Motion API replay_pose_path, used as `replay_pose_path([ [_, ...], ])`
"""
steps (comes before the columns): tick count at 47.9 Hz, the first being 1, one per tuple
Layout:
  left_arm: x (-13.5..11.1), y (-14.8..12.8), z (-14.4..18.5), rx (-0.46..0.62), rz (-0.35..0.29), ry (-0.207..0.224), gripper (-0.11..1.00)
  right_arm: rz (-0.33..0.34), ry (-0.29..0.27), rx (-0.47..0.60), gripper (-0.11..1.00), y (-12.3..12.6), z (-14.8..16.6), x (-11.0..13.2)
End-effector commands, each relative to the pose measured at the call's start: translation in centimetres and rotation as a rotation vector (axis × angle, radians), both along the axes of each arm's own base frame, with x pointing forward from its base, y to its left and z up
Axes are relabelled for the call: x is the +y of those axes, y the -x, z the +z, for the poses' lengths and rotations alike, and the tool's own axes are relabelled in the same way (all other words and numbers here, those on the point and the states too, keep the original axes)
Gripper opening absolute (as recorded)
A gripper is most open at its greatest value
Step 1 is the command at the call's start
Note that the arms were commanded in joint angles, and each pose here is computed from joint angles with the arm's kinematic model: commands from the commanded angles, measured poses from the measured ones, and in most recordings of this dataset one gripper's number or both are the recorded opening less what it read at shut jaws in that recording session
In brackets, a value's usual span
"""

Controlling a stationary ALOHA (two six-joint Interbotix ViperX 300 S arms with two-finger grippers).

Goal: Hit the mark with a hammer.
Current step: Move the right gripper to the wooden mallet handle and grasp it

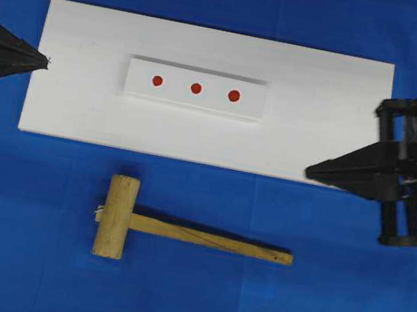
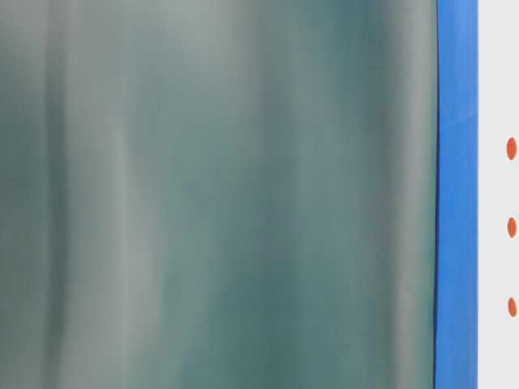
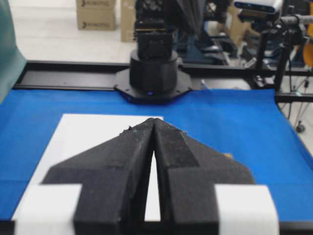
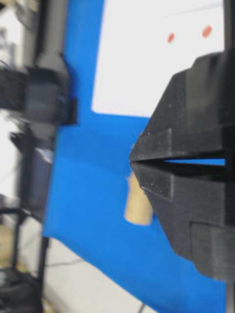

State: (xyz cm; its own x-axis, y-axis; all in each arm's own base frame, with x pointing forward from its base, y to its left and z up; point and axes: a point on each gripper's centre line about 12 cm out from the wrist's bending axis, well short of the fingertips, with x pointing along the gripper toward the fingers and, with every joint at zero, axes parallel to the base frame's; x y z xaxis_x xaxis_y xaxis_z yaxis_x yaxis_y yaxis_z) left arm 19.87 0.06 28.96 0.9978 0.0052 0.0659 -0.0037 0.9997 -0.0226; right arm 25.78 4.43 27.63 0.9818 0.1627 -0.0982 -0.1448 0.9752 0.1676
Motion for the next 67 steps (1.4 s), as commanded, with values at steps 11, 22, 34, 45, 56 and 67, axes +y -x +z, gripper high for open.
replay_pose_path([
  [11,0.1,-0.2,0.3,-0.005,0.003,0.0,0.0,-0.006,-0.135,0.142,0.21,-5.4,-2.3,2.0],
  [22,0.1,-0.2,0.1,0.0,0.003,0.003,0.0,-0.015,-0.179,0.264,0.82,-9.5,-5.9,4.2],
  [34,0.1,-0.1,0.0,0.003,0.005,0.001,0.0,-0.068,-0.235,0.327,0.9,-13.4,-10.7,5.8],
  [45,0.1,-0.1,-0.1,0.005,0.005,0.002,0.0,-0.094,-0.267,0.373,0.9,-15.8,-14.5,7.9],
  [56,0.1,-0.1,-0.2,0.009,0.006,0.002,0.0,-0.131,-0.284,0.399,0.9,-17.2,-17.8,9.1],
  [67,0.1,0.0,-0.2,0.011,0.005,0.002,0.0,-0.185,-0.295,0.435,0.9,-17.1,-19.6,8.8],
])
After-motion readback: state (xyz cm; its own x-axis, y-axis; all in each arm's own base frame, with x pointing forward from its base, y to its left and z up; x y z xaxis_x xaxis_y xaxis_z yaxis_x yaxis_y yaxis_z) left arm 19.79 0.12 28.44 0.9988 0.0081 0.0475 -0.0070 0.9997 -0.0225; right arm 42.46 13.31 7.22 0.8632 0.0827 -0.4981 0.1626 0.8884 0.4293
